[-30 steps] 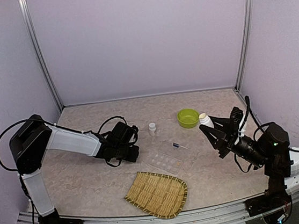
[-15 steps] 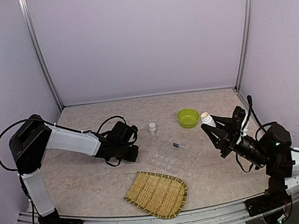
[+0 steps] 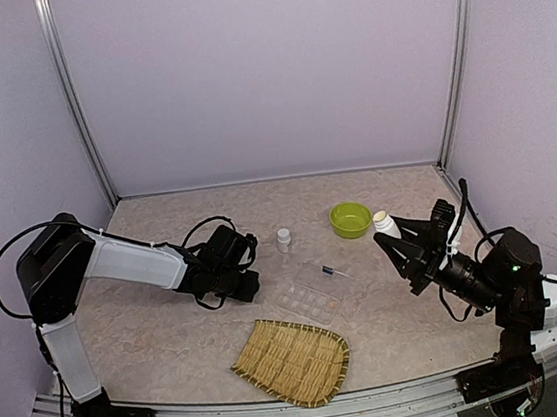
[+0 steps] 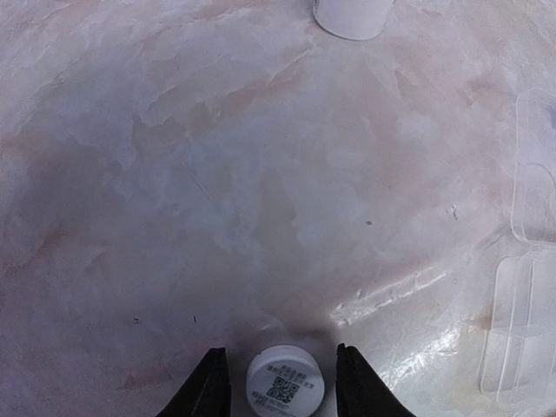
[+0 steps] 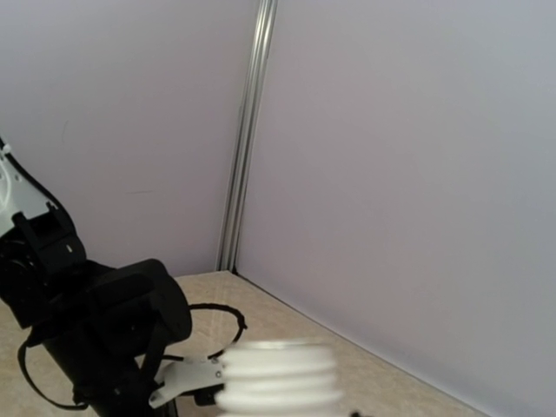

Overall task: Sort the pills into containers
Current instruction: Pick up the lid of the pill bottle from the center of the board.

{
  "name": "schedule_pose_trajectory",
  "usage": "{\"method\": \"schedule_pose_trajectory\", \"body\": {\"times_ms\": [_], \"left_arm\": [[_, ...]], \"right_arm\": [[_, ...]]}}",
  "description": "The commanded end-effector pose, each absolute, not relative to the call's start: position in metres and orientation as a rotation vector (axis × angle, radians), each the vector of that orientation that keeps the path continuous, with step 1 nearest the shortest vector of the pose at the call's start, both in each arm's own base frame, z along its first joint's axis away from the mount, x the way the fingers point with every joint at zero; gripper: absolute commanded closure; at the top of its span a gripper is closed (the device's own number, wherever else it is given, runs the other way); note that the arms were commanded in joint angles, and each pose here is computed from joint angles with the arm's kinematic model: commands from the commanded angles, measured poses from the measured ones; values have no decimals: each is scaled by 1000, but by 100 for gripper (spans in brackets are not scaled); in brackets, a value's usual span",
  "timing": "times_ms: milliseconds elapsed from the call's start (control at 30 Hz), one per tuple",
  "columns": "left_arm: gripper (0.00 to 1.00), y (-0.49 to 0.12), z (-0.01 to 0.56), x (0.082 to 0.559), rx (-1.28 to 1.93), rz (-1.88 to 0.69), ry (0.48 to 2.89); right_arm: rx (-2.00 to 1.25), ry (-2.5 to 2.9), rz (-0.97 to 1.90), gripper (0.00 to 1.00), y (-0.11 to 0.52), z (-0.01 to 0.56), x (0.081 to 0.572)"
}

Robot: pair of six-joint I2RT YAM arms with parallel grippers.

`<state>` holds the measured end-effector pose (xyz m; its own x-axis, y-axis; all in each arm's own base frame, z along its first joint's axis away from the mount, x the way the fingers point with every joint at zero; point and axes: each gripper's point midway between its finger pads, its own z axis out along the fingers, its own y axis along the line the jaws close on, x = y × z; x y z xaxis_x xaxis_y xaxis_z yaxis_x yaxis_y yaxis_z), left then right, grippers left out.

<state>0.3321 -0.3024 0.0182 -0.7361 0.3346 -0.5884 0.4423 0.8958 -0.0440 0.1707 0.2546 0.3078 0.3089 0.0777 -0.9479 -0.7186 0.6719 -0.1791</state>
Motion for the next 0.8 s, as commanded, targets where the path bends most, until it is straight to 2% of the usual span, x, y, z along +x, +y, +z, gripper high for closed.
{"method": "schedule_pose_trajectory", "body": {"times_ms": [0,333,500,767], "left_arm": [[60,-293,9,322,578,-221,2518],[68,-292,11,322,581,-211,2520],[79,-294,10,320,590,-219,2521],[82,-306,36,321,603,-304,2459]], "right_arm": [[-635,1119,578,74,250,325,172],[-640,1118,578,74,251,328,172],[-643,1122,574,74,253,328,173],[-690,1138,576,74,265,319,174]]}}
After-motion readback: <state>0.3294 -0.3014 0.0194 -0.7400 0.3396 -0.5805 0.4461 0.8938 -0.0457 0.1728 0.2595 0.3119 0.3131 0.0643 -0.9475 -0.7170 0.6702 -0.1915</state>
